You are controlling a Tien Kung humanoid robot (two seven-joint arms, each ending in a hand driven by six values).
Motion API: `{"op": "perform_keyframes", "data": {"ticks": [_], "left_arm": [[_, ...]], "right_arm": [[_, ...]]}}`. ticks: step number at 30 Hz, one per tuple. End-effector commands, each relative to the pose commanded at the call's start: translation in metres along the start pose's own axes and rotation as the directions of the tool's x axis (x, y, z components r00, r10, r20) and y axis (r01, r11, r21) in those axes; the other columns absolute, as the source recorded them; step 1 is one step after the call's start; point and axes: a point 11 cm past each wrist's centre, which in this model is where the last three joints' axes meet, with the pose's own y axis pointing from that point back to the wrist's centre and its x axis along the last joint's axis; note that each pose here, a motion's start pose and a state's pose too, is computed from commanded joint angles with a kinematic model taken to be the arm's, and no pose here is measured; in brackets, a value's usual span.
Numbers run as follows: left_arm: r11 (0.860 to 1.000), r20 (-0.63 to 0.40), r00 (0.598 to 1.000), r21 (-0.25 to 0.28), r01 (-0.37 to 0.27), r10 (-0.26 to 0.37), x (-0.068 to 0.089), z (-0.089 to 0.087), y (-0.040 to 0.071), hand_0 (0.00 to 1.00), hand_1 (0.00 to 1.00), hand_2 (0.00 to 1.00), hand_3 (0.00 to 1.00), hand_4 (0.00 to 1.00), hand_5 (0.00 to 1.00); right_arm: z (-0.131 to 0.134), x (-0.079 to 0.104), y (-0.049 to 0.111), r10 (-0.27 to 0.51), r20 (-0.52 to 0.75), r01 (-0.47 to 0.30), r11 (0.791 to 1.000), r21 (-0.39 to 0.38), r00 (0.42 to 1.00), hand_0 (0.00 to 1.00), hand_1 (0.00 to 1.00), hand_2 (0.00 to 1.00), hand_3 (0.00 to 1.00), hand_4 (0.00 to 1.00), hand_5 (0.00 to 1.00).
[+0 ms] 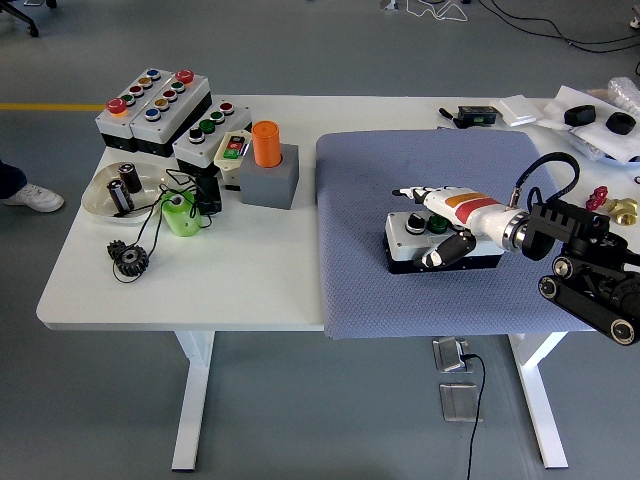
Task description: Pick up the button,place it on the desk,press the button,press the button
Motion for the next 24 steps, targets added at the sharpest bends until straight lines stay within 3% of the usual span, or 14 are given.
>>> {"op": "perform_keyframes", "data": {"ticks": [8,13,19,20,24], "left_arm": [[1.0,-0.004,1.0,0.0,-0.001,0.001,0.002,-0.001,0.0,0.659,0.703,0.724,0.519,0.33,0.963],[1.0,-0.007,1.0,-0.002,-0.001,0.001,0.002,0.0,0.0,0.659,0.703,0.724,0.519,0.33,0.963],[1.0,-0.016,1.0,-0.009,0.0,0.0,0.001,0.004,0.0,0.659,0.703,0.724,0.519,0.33,0.963],[1.0,-0.015,1.0,-0.009,0.0,0.0,0.001,0.004,0.0,0.659,0.703,0.724,0.519,0.329,0.964],[1.0,-0.018,1.0,-0.012,0.002,-0.002,0.0,0.005,0.0,0.659,0.703,0.724,0.519,0.329,0.964]], "right_arm": [[-0.011,0.013,0.014,0.039,0.043,-0.041,0.998,0.047,0.998,0.963,0.885,0.998,0.998,0.925,0.194],[-0.017,0.044,0.028,0.137,0.102,-0.146,0.985,0.086,0.985,0.963,0.885,0.998,0.998,0.925,0.194],[-0.001,0.076,0.052,0.25,0.187,-0.261,0.965,0.035,0.95,0.955,0.872,0.976,0.998,0.915,0.22],[0.004,0.081,0.059,0.277,0.205,-0.286,0.958,0.015,0.939,0.864,0.734,0.803,0.96,0.851,0.291],[0.016,0.096,0.08,0.348,0.254,-0.351,0.936,-0.036,0.902,0.864,0.734,0.803,0.96,0.851,0.291]]}}
